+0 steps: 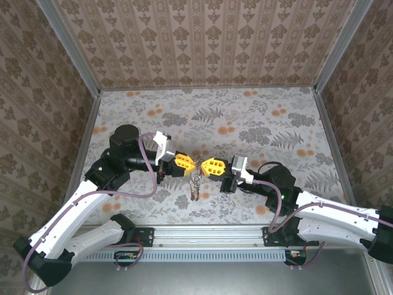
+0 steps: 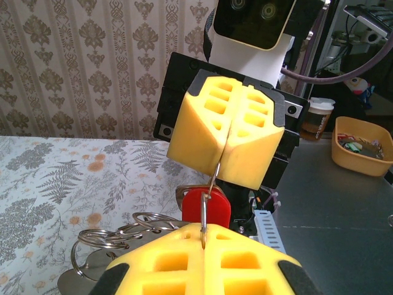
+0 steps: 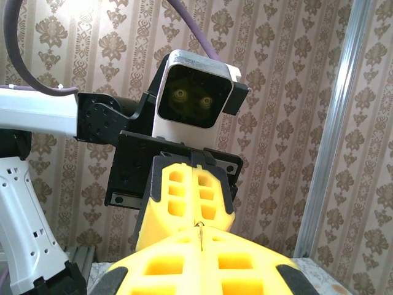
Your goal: Put the keys on the keyring
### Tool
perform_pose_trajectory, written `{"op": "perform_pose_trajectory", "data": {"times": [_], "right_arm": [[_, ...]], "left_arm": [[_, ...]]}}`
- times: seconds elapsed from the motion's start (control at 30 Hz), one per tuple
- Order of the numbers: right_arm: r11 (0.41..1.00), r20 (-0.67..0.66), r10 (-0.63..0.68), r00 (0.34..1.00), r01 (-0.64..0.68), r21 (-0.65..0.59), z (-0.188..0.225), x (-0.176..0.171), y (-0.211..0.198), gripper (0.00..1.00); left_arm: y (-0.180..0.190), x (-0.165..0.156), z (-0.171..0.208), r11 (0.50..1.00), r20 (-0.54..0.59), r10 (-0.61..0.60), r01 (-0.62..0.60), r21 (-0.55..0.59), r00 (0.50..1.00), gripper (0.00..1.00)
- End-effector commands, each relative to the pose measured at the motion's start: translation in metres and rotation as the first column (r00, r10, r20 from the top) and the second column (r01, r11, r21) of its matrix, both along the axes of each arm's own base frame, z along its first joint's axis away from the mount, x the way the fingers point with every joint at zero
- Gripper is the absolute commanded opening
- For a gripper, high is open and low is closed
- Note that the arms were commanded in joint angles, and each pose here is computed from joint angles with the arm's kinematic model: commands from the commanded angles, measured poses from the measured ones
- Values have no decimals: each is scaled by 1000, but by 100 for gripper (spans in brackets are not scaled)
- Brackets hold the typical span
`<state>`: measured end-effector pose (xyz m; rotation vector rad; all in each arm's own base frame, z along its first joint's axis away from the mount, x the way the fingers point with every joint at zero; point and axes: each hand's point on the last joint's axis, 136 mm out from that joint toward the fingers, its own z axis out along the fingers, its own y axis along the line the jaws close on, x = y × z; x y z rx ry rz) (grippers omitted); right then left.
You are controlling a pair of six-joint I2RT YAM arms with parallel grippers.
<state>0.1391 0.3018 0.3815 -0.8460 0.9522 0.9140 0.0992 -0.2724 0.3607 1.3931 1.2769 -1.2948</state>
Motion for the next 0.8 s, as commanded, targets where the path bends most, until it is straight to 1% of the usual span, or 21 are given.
{"op": "perform_pose_trajectory", "data": {"times": [0.0,0.77], "right_arm": [[999,8,-7,1000,7,48,11,-1,-3,0],[999,12,-23,1000,23,50,11,0,-6,0]], "left_arm": [[2,-5,11,999,33,-15,16,-37,999,0],[3,-5,11,999,37,-12,14,-39,999,0]]}}
